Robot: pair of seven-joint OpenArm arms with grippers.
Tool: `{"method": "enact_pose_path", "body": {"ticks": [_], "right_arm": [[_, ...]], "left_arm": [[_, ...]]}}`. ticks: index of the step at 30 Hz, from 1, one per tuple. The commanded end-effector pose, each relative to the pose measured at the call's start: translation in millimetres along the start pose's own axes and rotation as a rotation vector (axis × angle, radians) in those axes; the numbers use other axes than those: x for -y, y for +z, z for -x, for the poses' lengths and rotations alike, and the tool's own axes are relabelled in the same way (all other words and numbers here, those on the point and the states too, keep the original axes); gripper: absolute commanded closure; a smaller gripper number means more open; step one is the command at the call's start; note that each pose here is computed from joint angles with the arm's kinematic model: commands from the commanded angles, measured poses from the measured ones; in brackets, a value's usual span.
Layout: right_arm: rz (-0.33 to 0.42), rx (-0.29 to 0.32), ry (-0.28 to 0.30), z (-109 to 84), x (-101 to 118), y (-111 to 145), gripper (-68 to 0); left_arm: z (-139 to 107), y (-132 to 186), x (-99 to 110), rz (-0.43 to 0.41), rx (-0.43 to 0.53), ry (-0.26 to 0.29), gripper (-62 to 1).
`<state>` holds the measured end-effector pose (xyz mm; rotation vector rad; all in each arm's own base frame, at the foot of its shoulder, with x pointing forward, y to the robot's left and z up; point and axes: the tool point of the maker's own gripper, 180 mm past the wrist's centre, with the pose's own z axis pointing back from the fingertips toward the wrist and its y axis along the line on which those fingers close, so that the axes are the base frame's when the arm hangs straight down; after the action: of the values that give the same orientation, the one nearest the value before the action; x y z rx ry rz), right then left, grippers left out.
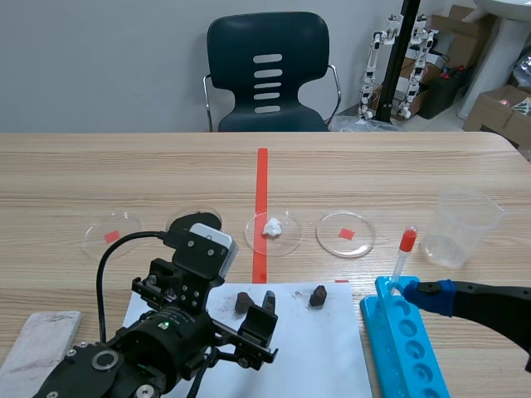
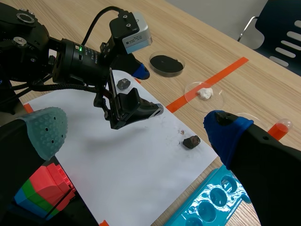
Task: Return to the home posture
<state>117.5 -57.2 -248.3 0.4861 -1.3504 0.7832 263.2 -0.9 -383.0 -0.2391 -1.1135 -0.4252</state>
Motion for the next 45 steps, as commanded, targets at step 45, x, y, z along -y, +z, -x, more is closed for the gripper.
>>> {"method": "enact_pose_path", "body": {"ticks": [45], "right_arm": [[0.014, 0.042, 0.006, -11.9, 4.3, -2.1, -60.6]], "left_arm": [[-4.7, 8.5, 3.3, 0.023, 0.046, -0.060, -54.3]]}}
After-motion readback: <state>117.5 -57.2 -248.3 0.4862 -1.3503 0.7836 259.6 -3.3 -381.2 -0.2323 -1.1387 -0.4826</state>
